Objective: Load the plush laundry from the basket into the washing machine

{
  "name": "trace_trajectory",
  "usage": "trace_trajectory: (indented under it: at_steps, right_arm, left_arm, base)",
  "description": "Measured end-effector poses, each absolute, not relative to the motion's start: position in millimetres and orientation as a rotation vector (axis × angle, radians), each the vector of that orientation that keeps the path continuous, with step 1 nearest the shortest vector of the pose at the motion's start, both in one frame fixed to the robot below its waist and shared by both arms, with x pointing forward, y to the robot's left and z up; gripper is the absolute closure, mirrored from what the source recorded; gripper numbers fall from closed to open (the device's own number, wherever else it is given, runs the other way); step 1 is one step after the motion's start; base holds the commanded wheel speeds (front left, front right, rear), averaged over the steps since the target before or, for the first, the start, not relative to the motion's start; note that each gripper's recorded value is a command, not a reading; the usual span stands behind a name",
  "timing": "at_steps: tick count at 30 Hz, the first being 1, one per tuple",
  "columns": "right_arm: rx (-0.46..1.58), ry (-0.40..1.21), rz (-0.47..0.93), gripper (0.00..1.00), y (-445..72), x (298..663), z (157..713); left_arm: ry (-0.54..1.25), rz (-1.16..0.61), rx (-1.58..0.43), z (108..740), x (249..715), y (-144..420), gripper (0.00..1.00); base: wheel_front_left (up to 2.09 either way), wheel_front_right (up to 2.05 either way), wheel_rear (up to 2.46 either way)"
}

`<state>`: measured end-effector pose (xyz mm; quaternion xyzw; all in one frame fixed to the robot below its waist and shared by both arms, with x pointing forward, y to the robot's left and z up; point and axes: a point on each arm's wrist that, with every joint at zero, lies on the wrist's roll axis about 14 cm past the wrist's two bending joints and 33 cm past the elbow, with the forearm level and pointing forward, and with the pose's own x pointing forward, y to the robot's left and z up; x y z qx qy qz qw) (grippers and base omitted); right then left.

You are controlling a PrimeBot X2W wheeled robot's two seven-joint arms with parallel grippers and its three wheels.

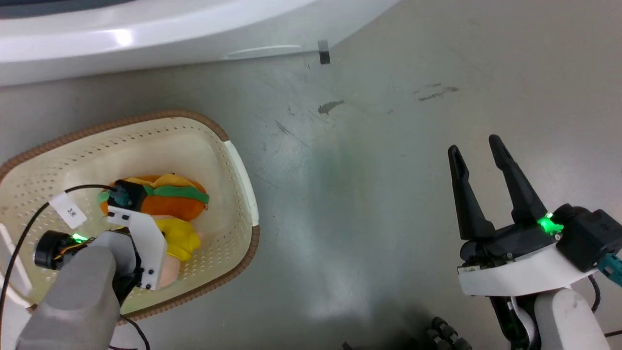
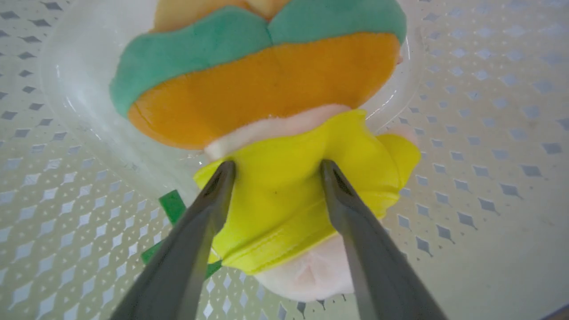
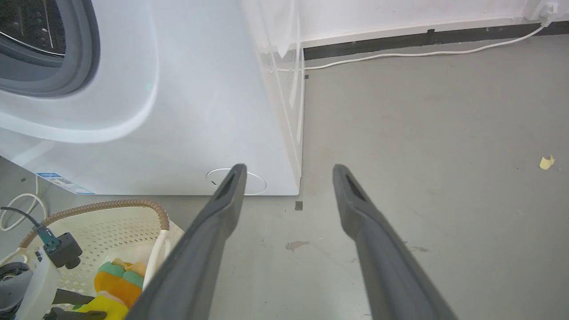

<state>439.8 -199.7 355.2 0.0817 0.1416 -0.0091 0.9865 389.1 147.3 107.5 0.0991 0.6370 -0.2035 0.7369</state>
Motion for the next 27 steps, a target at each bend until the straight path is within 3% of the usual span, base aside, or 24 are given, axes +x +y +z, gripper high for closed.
trace_trajectory:
  at_steps: [1,2,3,15,27]
  right_arm:
    - [0.166,0.283,-0.022,0.0,-201,440,354]
    - [0.167,0.288,-0.026,0.0,-202,440,352]
    - [0.168,0.292,-0.029,0.0,-203,440,350]
    - [0.178,0.254,-0.037,0.0,-206,444,357]
    - [0.158,0.139,-0.034,0.0,-208,436,408]
  left_arm:
    - [1.411,-0.449,0.219,104,387,147,0.0]
    - [1.423,-0.453,0.223,100,386,147,0.71]
    - [1.43,-0.456,0.22,97,385,147,1.0]
    - [1.436,-0.426,0.224,91,384,157,1.0]
    - [1.206,-0.393,0.171,156,397,153,1.0]
  base:
    - [0.0,0.0,0.0]
    - [0.0,0.0,0.0]
    - [0.0,0.0,0.0]
    - [0.0,0.0,0.0]
    - [0.0,0.0,0.0]
